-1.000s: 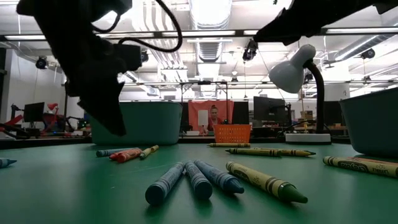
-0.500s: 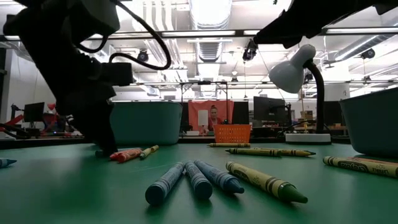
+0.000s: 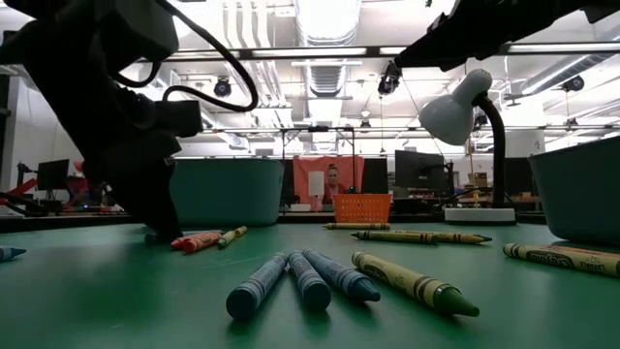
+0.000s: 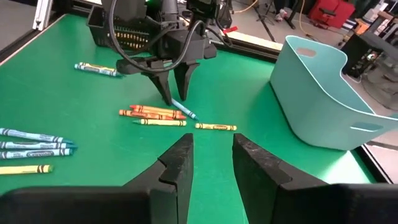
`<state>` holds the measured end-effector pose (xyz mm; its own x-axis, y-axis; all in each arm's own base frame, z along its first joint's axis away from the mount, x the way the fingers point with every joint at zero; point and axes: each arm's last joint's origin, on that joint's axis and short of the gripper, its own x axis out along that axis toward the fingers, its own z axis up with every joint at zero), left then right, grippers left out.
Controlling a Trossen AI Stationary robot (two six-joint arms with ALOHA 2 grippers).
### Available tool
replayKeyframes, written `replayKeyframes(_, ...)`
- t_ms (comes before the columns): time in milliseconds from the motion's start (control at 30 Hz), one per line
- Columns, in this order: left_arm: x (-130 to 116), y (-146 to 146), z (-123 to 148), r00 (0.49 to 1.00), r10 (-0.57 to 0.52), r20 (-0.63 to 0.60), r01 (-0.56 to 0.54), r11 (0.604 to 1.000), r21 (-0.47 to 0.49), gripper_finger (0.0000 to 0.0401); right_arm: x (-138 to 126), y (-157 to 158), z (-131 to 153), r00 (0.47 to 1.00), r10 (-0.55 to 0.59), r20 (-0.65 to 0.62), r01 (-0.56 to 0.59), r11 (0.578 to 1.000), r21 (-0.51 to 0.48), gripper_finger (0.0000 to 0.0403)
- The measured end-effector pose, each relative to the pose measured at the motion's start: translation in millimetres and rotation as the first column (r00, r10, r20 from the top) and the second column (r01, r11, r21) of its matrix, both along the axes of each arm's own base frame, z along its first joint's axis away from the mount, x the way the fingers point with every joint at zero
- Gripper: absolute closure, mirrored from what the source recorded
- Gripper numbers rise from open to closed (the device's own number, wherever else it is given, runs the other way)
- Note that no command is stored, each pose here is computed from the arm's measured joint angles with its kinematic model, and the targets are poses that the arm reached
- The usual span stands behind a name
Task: Sort crayons
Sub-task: Put the blue crayon into the orange bin
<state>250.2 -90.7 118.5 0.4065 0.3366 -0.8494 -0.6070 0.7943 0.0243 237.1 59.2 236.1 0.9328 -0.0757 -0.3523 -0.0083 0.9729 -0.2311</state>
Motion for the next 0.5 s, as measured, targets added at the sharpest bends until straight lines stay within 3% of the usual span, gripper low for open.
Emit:
replayKeyframes(333, -5, 3, -3, 1.000, 0.026, -0.006, -0.026, 1.000, 0.016, 0.0388, 2, -4, 2, 1.000, -0.022, 0.023, 0.021, 1.000, 0.016, 0.0314)
replayKeyframes(500, -9, 4, 7, 1.000, -0.001, -0.008, 0.001, 1.000, -0.002, 0.0394, 3, -3, 6, 0.998, 0.013, 0.063, -0.015, 0.999, 0.032, 0.0318)
